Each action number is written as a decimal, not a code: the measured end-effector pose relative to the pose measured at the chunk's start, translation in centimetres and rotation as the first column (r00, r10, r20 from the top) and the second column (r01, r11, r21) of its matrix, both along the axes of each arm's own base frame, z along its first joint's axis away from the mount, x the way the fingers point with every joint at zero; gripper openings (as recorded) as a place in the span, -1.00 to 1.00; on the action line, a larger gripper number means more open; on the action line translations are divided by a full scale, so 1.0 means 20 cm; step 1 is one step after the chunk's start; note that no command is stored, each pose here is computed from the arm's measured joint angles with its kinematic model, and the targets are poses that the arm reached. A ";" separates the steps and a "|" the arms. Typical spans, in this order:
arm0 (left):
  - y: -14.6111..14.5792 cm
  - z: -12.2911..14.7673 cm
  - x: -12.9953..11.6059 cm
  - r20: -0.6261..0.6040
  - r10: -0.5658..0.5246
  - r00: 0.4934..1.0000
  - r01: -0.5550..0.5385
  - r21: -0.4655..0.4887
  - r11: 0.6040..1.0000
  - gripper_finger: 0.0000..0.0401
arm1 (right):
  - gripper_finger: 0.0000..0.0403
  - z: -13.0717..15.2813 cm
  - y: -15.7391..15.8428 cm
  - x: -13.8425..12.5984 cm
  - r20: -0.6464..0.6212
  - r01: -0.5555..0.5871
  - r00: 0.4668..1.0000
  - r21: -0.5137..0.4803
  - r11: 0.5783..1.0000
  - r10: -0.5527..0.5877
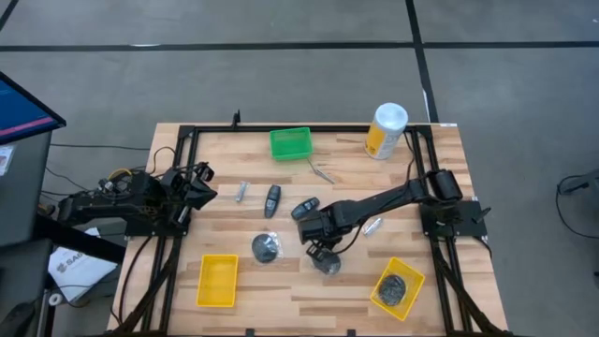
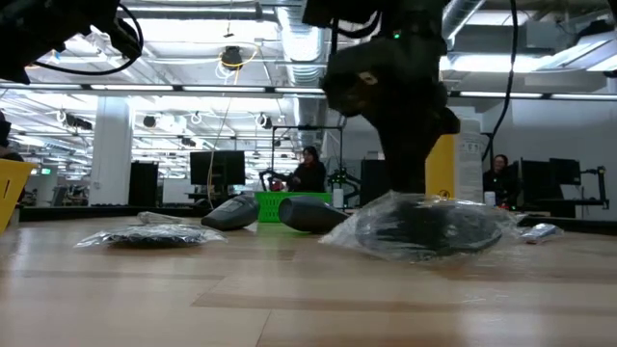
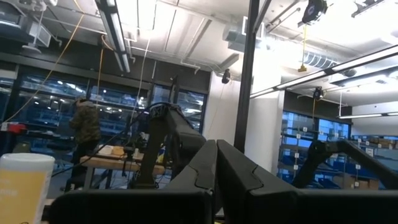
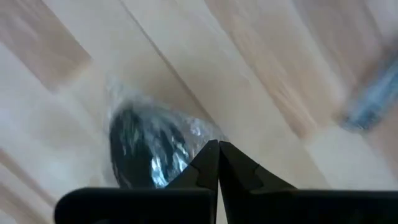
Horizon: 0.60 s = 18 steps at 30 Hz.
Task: Pick & Place Travel size toiletries
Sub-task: Put the black hairbrush into the right yellow bin
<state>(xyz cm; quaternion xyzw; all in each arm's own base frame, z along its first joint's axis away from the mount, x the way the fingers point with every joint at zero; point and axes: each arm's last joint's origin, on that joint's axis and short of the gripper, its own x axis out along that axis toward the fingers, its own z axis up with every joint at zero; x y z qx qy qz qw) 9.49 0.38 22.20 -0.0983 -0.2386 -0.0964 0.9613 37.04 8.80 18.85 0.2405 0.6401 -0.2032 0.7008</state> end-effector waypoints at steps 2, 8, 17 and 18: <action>0.00 0.00 0.00 0.002 0.000 1.000 0.000 0.000 1.000 -1.00 | -1.00 0.04 0.00 -0.02 0.002 -0.002 1.000 0.001 1.000 0.002; 0.00 0.00 0.00 0.007 0.000 1.000 0.000 0.002 1.000 -1.00 | -1.00 0.18 0.02 -0.09 0.038 -0.002 0.999 0.003 1.000 0.002; 0.00 0.00 0.00 0.009 0.001 1.000 -0.001 0.002 1.000 -1.00 | -1.00 0.33 0.07 -0.20 0.068 0.010 0.998 0.021 1.000 -0.011; 0.00 0.00 0.00 0.009 0.001 1.000 -0.001 0.002 1.000 -1.00 | -1.00 0.34 0.08 -0.21 0.073 0.012 0.997 0.025 1.000 -0.014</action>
